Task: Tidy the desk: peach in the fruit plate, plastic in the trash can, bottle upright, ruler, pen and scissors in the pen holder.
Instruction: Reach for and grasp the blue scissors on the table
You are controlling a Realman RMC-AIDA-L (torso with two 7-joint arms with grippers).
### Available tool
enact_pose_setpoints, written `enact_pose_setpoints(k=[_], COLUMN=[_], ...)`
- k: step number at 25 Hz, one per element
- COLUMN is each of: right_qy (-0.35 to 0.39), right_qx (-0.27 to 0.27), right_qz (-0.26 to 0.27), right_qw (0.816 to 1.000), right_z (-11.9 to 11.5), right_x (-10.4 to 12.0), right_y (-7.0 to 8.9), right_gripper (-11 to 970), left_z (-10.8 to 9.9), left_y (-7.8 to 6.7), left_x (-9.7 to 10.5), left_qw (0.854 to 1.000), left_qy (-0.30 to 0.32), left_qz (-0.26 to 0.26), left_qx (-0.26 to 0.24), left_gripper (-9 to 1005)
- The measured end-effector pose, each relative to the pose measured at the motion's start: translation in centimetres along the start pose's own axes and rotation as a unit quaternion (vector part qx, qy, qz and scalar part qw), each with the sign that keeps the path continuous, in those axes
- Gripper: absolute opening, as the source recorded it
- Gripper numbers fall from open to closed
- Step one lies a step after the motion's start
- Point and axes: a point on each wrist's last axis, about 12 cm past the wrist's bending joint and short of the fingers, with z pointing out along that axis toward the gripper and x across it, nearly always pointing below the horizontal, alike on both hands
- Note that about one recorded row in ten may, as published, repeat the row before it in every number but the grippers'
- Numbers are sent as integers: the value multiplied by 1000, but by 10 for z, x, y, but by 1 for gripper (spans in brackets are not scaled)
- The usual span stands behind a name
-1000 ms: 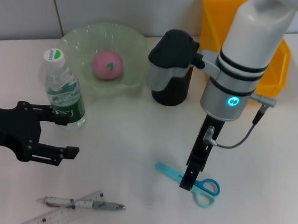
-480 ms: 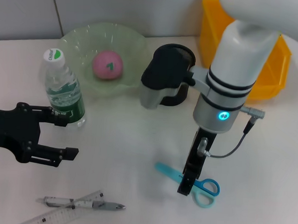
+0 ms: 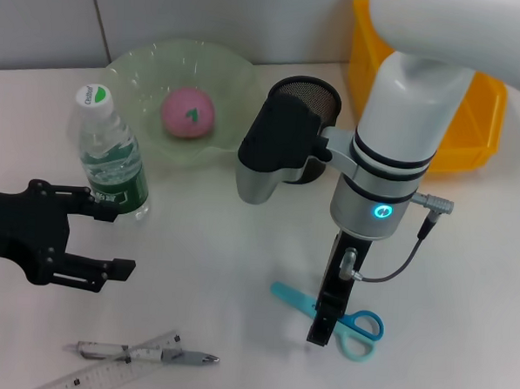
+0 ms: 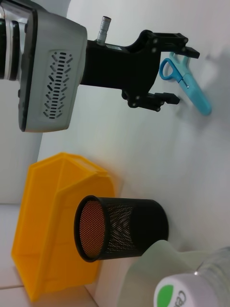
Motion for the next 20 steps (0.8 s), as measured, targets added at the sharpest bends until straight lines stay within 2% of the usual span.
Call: enact_pose_setpoints(k=[13,19,20], right_qy=[2,5,7], right_qx=[1,2,2], right_qz=[-2,-5,-6], right_qw=[1000,1000,1000], right_z=[0,0,0], right_x=[0,0,0], right_y=[1,2,2], right_gripper=[786,723,677], left_z=[1,0,0], left_y=[1,1,1], left_x=[-2,-3,-3], left_qw=[1000,1000,1000], left_qy=[1,1,1], left_qz=[4,5,5], left_qx=[1,0,0], left_gripper=[830,830,830])
